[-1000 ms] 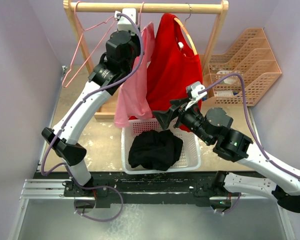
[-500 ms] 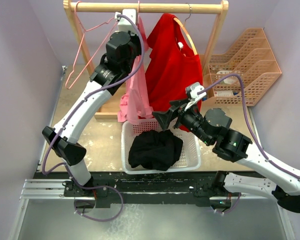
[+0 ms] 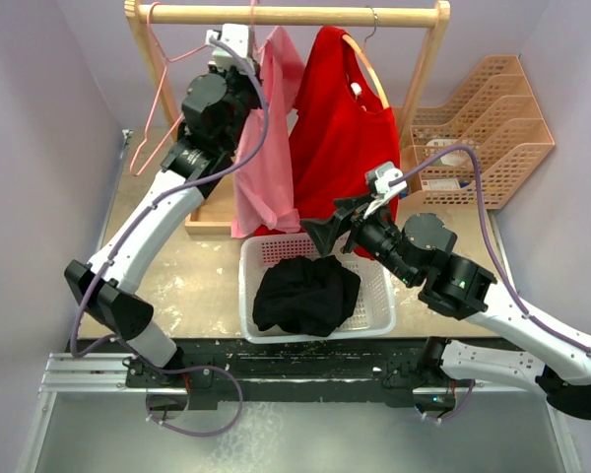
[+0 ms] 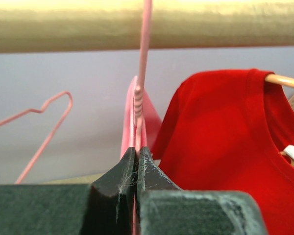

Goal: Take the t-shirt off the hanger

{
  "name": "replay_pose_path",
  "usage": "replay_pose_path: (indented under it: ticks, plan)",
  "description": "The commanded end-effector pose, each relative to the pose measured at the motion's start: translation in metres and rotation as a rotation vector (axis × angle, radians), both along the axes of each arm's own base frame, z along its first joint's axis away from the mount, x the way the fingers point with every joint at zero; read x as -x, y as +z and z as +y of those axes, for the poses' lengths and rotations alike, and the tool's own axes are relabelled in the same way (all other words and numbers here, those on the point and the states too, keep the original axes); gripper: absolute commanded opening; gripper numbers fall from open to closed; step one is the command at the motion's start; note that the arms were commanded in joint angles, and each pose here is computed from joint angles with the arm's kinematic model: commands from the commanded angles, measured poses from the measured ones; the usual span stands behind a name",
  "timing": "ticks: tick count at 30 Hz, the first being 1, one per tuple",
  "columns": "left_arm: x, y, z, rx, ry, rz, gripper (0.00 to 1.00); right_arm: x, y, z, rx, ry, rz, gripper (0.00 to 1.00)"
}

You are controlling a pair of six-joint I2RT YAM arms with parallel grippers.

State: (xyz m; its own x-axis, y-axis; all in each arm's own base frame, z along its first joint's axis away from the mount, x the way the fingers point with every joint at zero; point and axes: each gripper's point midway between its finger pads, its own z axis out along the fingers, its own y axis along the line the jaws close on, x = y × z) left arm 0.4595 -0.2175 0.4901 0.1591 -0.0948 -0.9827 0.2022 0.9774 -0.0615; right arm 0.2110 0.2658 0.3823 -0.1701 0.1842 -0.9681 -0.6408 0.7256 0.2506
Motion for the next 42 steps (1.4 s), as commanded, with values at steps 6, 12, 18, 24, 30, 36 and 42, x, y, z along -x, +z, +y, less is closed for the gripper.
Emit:
replay_pose_path:
  ticks: [6,12,18,24,30,36,42]
  plan:
    - [0.054,0.108,0.053,0.145,-0.028,-0.34,0.0,-0.003,0.017,0.002,-0.055,-0.012,-0.027,0.86]
    - [0.067,0.1,0.055,0.14,-0.061,-0.334,0.0,-0.005,0.017,0.0,-0.054,-0.029,-0.027,0.85]
    - [0.084,0.075,0.056,0.101,-0.099,-0.279,0.0,-0.012,0.025,-0.001,-0.027,-0.067,-0.026,0.86]
    - [0.118,0.055,0.061,0.117,-0.165,-0.229,0.0,-0.034,0.046,0.009,0.019,-0.135,-0.052,0.86]
    - [0.155,0.047,0.067,0.16,-0.235,-0.194,0.0,-0.067,0.079,0.03,0.06,-0.22,-0.131,0.86]
    - [0.173,0.04,0.071,0.19,-0.262,-0.152,0.0,-0.095,0.086,0.062,0.044,-0.22,-0.165,0.85]
    - [0.182,0.039,0.068,0.22,-0.301,-0.134,0.0,-0.115,0.089,0.078,0.014,-0.221,-0.175,0.81]
